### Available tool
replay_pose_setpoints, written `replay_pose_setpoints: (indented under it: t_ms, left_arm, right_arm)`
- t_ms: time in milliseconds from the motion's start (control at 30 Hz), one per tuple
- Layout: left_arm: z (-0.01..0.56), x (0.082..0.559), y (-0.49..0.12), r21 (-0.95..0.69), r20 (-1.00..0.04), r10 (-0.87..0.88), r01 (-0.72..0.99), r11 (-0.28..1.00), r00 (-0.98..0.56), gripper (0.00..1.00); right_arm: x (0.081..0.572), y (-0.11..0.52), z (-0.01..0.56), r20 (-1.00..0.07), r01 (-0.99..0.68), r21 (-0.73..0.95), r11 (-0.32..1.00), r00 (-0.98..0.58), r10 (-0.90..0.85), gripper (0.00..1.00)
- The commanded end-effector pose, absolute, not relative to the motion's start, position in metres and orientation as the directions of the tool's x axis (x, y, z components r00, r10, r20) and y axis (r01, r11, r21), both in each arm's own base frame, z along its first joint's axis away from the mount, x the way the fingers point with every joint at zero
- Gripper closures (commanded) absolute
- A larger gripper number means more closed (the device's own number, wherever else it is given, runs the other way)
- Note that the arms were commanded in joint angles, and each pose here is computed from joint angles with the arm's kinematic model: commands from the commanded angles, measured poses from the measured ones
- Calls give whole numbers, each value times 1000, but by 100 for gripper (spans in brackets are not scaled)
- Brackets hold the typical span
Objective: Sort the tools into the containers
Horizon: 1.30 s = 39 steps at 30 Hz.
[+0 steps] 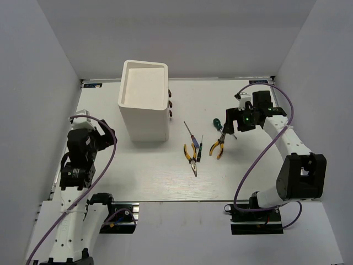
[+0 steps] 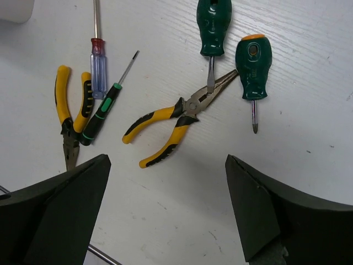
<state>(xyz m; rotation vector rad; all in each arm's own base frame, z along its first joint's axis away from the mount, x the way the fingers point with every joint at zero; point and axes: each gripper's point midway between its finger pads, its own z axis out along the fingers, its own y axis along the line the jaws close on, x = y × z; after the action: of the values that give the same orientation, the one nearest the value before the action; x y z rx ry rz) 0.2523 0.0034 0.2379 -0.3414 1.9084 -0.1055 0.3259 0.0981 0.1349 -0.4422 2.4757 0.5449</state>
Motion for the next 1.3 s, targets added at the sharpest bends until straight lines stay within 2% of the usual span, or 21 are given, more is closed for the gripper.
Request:
replay_pose_setpoints:
  t_ms: [0, 67, 100, 133, 167, 200, 233, 267, 400, 433, 467, 500, 533, 567, 600, 633, 733, 800, 967, 1100, 1267]
  left_arm:
    - [246, 257, -5, -258, -908, -287, -131, 957, -306, 0]
    - [246, 260, -12, -262, -908, -278, -94, 961, -314, 6]
    - [245, 264, -13, -256, -908, -269, -82, 963, -320, 14]
    - [247, 265, -15, -261, -910, -269, -69, 963, -315, 51]
    - [245, 268, -17, -255, -909, -259, -55, 965, -326, 73]
    - [246, 270, -17, -255, -908, -259, -56, 965, -329, 96]
    - [244, 274, -17, -244, -905, -248, -56, 968, -345, 100]
    - [251, 277, -19, -249, -907, -248, -43, 968, -339, 100]
    - [280, 290, -22, -244, -932, -235, -2, 970, -275, 100]
    - [285, 293, -25, -248, -934, -235, 15, 969, -270, 100]
    - [291, 296, -28, -252, -935, -234, 34, 967, -267, 73]
    - [289, 302, -30, -255, -930, -234, 41, 966, -282, 53]
    - [293, 305, -34, -261, -929, -233, 61, 963, -286, 36]
    - [295, 309, -34, -261, -930, -233, 62, 963, -283, 18]
    - [290, 315, -35, -264, -923, -233, 64, 962, -306, 13]
    - [296, 317, -36, -272, -923, -242, 64, 960, -300, 11]
    - [303, 320, -34, -269, -927, -242, 59, 961, -287, 8]
    - [308, 320, -34, -269, -929, -242, 60, 961, -281, 7]
    - [318, 321, -34, -269, -932, -242, 65, 961, -268, 6]
    - [325, 326, -42, -298, -930, -264, 101, 949, -257, 6]
    - [326, 342, -46, -322, -924, -285, 115, 940, -256, 6]
  right_arm:
    - [329, 104, 144, -625, -485, 283, 827, -748, -225, 9]
    - [326, 110, 149, -648, -551, 288, 783, -714, -264, 9]
    - [322, 109, 148, -659, -620, 253, 742, -672, -338, 9]
    - [315, 120, 154, -697, -713, 261, 651, -606, -385, 12]
    - [308, 124, 153, -694, -737, 281, 615, -598, -400, 20]
    - [311, 128, 158, -715, -768, 269, 582, -564, -413, 34]
    - [310, 134, 164, -741, -792, 277, 544, -537, -404, 75]
    - [313, 138, 168, -763, -811, 269, 520, -509, -399, 100]
    - [333, 162, 183, -903, -936, 105, 337, -232, -363, 100]
    - [356, 169, 197, -934, -950, -19, 311, -94, -344, 73]
    - [362, 175, 205, -945, -959, -50, 280, -46, -325, 54]
    - [367, 186, 189, -958, -977, 29, 210, -87, -273, 35]
    - [387, 199, 226, -969, -984, -50, 173, 6, -246, 14]
    - [393, 206, 230, -973, -988, -40, 148, 5, -229, 10]
    - [401, 215, 216, -978, -994, 15, 105, -37, -207, 10]
    - [422, 232, 228, -977, -995, -43, 85, 25, -211, 10]
    - [465, 265, 207, -976, -991, -86, 102, 63, -207, 10]
    - [483, 283, 227, -980, -984, -145, 102, 129, -153, 10]
    - [525, 332, 237, -983, -976, -174, 130, 165, -77, 12]
    - [542, 354, 234, -986, -973, -164, 166, 156, -57, 14]
    - [527, 368, 227, -991, -986, -132, 106, 129, -36, 15]
